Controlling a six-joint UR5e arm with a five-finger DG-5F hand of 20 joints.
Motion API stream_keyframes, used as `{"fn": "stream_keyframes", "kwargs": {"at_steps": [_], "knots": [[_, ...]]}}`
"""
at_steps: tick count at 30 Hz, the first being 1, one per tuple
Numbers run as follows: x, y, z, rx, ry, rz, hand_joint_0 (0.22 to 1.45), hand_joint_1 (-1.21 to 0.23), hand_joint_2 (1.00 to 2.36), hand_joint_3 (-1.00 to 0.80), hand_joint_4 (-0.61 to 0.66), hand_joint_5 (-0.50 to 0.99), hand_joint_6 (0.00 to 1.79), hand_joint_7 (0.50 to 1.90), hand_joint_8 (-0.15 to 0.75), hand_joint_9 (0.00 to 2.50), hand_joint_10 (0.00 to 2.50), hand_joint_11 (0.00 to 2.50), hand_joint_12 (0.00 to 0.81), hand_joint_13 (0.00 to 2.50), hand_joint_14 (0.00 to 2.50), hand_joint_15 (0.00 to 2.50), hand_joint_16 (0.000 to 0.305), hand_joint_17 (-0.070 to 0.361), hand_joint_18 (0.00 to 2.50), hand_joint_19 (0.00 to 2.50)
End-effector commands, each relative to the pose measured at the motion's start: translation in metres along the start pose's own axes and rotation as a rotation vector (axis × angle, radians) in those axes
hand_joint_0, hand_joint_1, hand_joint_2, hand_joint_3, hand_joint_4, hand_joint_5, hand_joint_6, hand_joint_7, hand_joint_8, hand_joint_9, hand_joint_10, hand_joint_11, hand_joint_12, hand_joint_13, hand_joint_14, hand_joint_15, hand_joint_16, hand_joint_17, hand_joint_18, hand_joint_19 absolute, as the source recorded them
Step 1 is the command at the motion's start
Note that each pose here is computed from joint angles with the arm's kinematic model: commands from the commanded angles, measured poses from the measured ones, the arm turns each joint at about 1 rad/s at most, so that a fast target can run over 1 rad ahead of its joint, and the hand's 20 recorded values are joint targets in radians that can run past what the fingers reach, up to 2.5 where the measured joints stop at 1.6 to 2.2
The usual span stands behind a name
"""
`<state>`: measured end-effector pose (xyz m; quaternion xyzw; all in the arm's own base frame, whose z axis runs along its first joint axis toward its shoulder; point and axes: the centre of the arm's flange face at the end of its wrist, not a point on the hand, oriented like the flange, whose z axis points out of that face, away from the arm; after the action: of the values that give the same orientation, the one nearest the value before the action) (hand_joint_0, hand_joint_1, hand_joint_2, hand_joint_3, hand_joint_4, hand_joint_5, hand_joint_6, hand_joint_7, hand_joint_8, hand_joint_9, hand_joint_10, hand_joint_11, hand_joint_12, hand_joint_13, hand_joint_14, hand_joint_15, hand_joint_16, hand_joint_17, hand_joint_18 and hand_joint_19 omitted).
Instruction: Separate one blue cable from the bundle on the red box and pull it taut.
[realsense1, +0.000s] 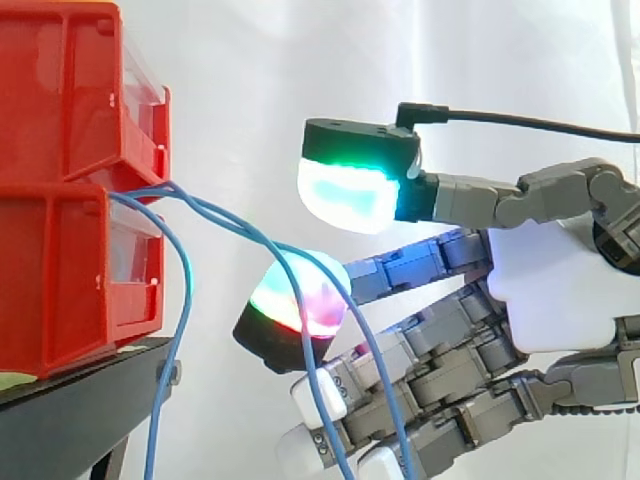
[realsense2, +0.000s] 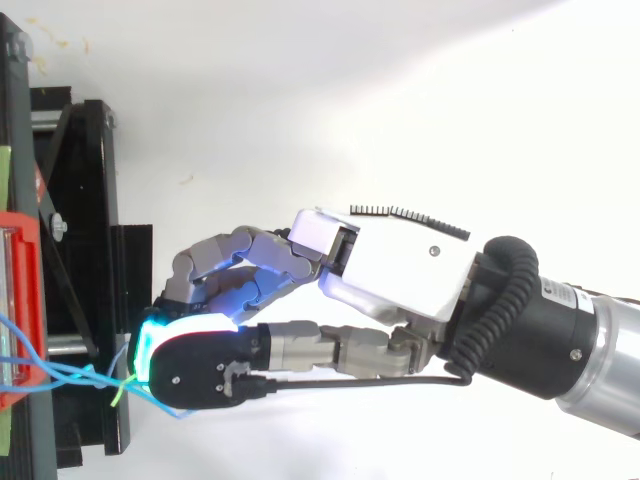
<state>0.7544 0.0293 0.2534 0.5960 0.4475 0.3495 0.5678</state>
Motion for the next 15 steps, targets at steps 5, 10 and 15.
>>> {"fn": "stream_keyframes", "kwargs": {"at_steps": [5,10,15], "knots": [[0.0002,-0.0002,-0.0002,0.001,0.000,0.000,0.46,-0.57,1.00,-0.50,0.18,-0.14,0.84,1.05,0.362,0.85,0.01,0.51,0.409,0.66,0.01,0.26,0.051,0.114,0.71,0.33],[0.0003,0.0005,0.0000,-0.001,0.000,0.003,0.54,-0.75,1.01,-0.34,0.16,-0.15,0.85,1.10,0.331,0.85,0.01,0.52,0.375,0.66,0.01,0.27,0.044,0.098,0.69,0.34],[0.0002,-0.0002,-0.0002,0.001,0.000,0.003,0.55,-0.78,1.01,-0.22,0.14,-0.15,0.87,1.10,0.336,0.85,0.01,0.53,0.386,0.68,0.01,0.26,0.045,0.102,0.71,0.33]]}}
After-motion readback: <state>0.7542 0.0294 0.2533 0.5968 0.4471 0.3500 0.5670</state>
